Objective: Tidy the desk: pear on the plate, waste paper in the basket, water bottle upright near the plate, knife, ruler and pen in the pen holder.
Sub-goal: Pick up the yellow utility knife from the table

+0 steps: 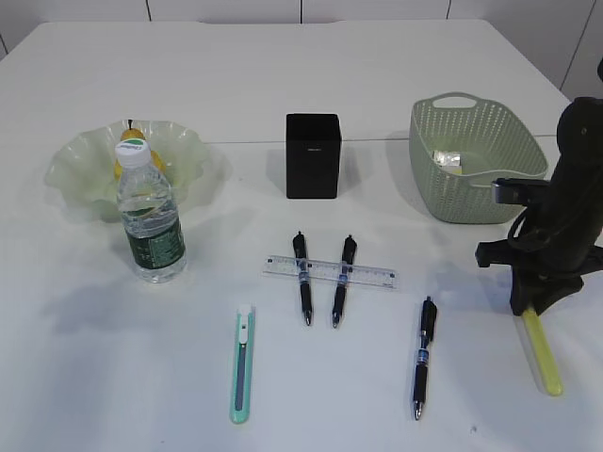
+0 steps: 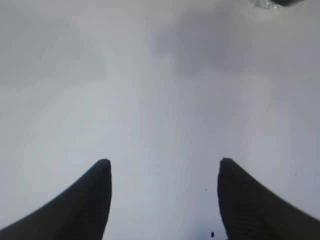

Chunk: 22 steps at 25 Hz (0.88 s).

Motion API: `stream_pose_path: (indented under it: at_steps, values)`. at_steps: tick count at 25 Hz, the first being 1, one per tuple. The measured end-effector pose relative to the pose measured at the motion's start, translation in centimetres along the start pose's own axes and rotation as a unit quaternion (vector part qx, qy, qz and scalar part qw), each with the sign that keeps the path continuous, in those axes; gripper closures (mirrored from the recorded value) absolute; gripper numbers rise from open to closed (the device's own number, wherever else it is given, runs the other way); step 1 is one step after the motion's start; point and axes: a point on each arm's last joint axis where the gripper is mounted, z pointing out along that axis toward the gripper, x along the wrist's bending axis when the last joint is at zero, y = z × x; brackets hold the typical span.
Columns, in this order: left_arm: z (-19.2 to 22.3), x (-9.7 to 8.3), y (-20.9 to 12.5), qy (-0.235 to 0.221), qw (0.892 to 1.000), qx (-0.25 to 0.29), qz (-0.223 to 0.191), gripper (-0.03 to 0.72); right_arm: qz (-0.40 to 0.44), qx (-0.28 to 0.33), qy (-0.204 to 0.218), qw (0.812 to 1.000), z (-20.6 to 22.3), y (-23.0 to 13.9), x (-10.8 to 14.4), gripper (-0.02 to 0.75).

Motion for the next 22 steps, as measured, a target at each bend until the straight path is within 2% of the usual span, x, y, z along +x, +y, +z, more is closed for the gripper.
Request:
stream_pose_path:
  at_steps: [9, 13, 22]
  values:
    - [0.0, 0.0, 0.0, 0.0, 1.0, 0.0, 0.0, 0.222, -0.005, 0.003, 0.0, 1.0, -0.3, -0.1, 0.0, 0.618]
    - [0.0, 0.0, 0.0, 0.0, 1.0, 0.0, 0.0, 0.221, -0.027, -0.031, 0.004, 0.999, -2.8, -0.3, 0.3, 0.619]
    - [0.0, 0.0, 0.0, 0.0, 1.0, 0.0, 0.0, 0.221, -0.142, -0.132, 0.017, 0.981, -9.2, -0.7, 5.4, 0.621]
